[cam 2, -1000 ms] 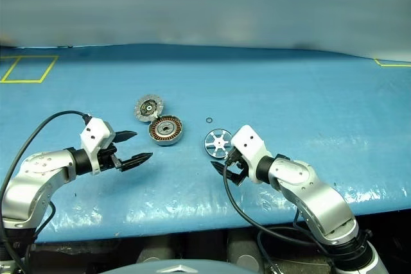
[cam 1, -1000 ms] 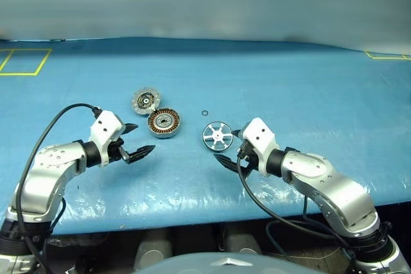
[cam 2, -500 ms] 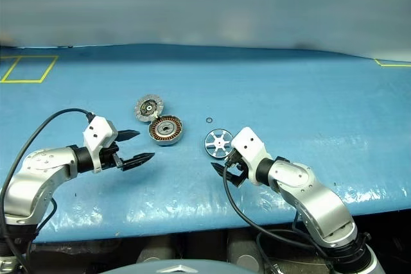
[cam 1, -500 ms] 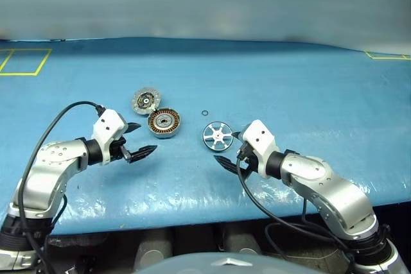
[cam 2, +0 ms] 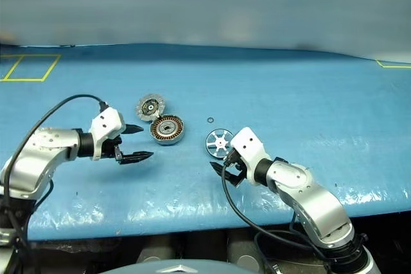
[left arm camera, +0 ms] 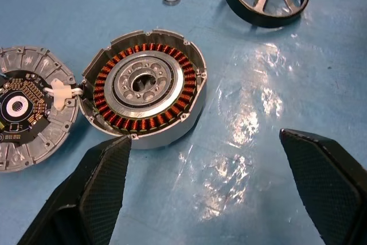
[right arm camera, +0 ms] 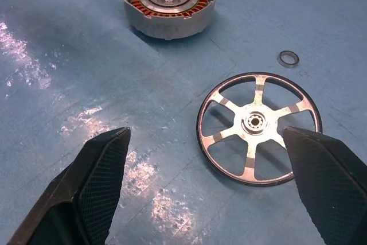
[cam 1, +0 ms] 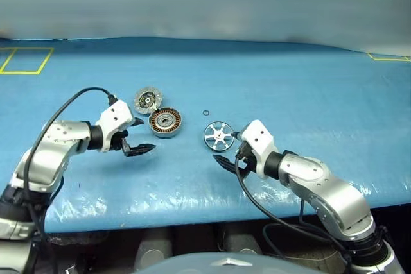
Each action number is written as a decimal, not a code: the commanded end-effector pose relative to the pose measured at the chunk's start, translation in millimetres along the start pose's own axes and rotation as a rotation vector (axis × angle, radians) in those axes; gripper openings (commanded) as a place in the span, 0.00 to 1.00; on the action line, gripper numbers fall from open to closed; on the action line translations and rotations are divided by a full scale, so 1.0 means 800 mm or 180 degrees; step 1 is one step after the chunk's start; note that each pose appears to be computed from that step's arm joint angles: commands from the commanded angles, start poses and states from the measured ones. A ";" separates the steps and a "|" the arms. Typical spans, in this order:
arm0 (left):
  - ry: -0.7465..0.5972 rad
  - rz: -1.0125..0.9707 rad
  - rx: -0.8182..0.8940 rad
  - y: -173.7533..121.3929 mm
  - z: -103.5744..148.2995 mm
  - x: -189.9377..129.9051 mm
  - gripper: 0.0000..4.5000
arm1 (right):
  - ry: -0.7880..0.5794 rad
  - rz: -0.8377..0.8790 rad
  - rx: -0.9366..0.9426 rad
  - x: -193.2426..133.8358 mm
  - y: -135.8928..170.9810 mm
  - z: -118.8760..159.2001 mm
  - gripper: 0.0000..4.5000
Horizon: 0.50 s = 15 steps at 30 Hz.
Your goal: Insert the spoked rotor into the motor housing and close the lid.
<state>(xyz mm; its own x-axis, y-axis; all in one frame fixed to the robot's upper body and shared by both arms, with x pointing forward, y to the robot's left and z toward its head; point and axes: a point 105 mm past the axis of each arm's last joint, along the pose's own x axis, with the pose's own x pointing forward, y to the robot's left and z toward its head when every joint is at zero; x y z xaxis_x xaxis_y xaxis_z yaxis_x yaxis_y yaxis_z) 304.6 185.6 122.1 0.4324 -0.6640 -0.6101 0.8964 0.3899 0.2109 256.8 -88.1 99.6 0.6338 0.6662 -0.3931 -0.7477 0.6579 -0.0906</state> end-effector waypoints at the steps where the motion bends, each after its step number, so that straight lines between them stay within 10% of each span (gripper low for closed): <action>1: 0.0351 -0.0379 0.0477 0.012 0.015 -0.001 1.00 | -0.0154 0.0001 -0.0082 0.003 0.000 0.015 0.99; 15: 0.1479 -0.1334 0.1019 0.041 0.063 0.029 1.00 | -0.0243 0.0061 -0.0023 0.011 0.006 0.017 0.99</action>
<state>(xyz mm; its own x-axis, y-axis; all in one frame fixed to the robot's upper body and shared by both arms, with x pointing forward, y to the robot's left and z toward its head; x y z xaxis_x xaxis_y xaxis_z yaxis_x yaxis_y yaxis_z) 346.6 152.9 147.8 0.0215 -0.3698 -0.9288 0.9957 -0.0759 0.0533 261.3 -76.3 99.2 0.6267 0.6895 -0.3632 -0.7564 0.6503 -0.0707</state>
